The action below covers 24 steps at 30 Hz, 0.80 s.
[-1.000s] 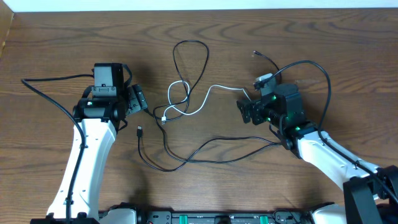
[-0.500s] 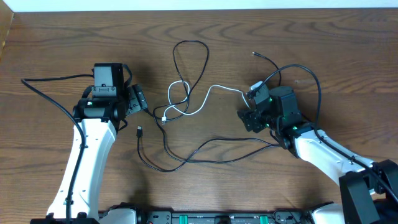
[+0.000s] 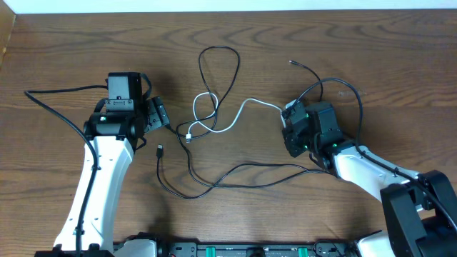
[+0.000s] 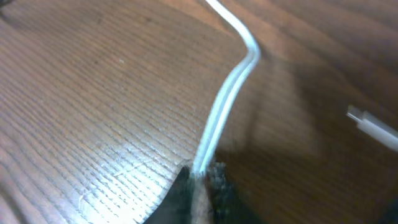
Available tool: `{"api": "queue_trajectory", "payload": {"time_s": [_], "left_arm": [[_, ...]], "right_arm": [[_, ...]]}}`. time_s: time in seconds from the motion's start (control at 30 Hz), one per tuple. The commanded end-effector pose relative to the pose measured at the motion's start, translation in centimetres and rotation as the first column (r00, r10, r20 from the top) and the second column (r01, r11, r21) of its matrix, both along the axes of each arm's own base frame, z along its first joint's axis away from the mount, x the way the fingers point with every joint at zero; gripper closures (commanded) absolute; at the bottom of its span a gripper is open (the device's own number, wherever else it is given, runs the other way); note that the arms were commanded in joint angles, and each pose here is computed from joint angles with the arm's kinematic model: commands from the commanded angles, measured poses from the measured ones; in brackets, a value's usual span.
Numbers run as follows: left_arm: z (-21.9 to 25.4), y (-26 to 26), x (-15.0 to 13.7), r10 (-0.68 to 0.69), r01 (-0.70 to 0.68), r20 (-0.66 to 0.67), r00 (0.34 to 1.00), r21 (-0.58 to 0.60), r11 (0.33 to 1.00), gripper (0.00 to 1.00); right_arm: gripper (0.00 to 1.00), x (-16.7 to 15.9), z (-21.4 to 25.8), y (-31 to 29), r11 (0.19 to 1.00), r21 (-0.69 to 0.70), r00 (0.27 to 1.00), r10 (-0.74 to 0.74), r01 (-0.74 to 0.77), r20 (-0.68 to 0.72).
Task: Untangle cables
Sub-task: 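Grasp the white cable with the right gripper and lift it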
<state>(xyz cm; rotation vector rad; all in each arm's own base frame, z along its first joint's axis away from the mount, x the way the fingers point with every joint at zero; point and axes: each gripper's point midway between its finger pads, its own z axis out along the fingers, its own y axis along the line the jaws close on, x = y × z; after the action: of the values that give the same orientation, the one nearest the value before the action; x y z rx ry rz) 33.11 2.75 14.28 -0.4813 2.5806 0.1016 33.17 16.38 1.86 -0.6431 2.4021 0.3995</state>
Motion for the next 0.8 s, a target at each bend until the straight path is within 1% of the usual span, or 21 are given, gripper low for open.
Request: {"api": "queue_trajectory", "payload": {"time_s": [0.0, 0.1, 0.17, 0.3, 0.37, 0.47, 0.57, 0.7, 0.73, 0.77], "left_arm": [[0.9, 0.2, 0.5, 0.006, -0.006, 0.022, 1.0, 0.004, 1.0, 0.09], [0.9, 0.2, 0.5, 0.006, -0.006, 0.022, 1.0, 0.004, 1.0, 0.08], [0.9, 0.1, 0.5, 0.005, -0.005, 0.022, 1.0, 0.004, 1.0, 0.09], [0.9, 0.2, 0.5, 0.006, -0.006, 0.022, 1.0, 0.004, 1.0, 0.08], [0.9, 0.2, 0.5, 0.006, -0.006, 0.022, 1.0, 0.004, 1.0, 0.09], [0.9, 0.2, 0.5, 0.006, -0.006, 0.022, 1.0, 0.004, 1.0, 0.08], [0.9, 0.2, 0.5, 0.006, -0.006, 0.022, 1.0, 0.004, 1.0, 0.09], [0.9, 0.2, 0.5, 0.006, -0.006, 0.022, 1.0, 0.004, 1.0, 0.09], [0.9, 0.2, 0.5, 0.006, -0.006, 0.022, 1.0, 0.004, 1.0, 0.09], [0.9, 0.1, 0.5, 0.005, -0.005, 0.022, 1.0, 0.004, 1.0, 0.09]], "right_arm": [[0.99, 0.2, 0.6, 0.8, 0.999, 0.045, 1.0, 0.005, -0.005, 0.0], [0.99, 0.7, 1.7, 1.9, 0.992, 0.128, 1.0, 0.001, -0.003, 0.015], [0.99, 1.5, 3.3, 3.0, 0.978, 0.206, 0.998, 0.002, -0.013, 0.057], [0.99, 2.9, 8.3, 5.6, 0.915, 0.395, 0.986, 0.017, -0.083, 0.168], [0.99, 3.4, 12.0, 6.7, 0.852, 0.509, 0.972, 0.002, -0.124, 0.233], [0.99, 4.1, 16.9, 7.2, 0.764, 0.626, 0.95, -0.056, -0.156, 0.306], [0.99, 4.0, 22.6, 7.1, 0.658, 0.716, 0.908, -0.117, -0.233, 0.402], [0.99, 2.3, 29.5, 6.5, 0.532, 0.759, 0.826, -0.178, -0.377, 0.535], [0.99, 1.3, 31.8, 6.0, 0.494, 0.756, 0.789, -0.203, -0.429, 0.58], [0.99, 0.8, 32.9, 5.8, 0.478, 0.751, 0.769, -0.214, -0.455, 0.602]]}}
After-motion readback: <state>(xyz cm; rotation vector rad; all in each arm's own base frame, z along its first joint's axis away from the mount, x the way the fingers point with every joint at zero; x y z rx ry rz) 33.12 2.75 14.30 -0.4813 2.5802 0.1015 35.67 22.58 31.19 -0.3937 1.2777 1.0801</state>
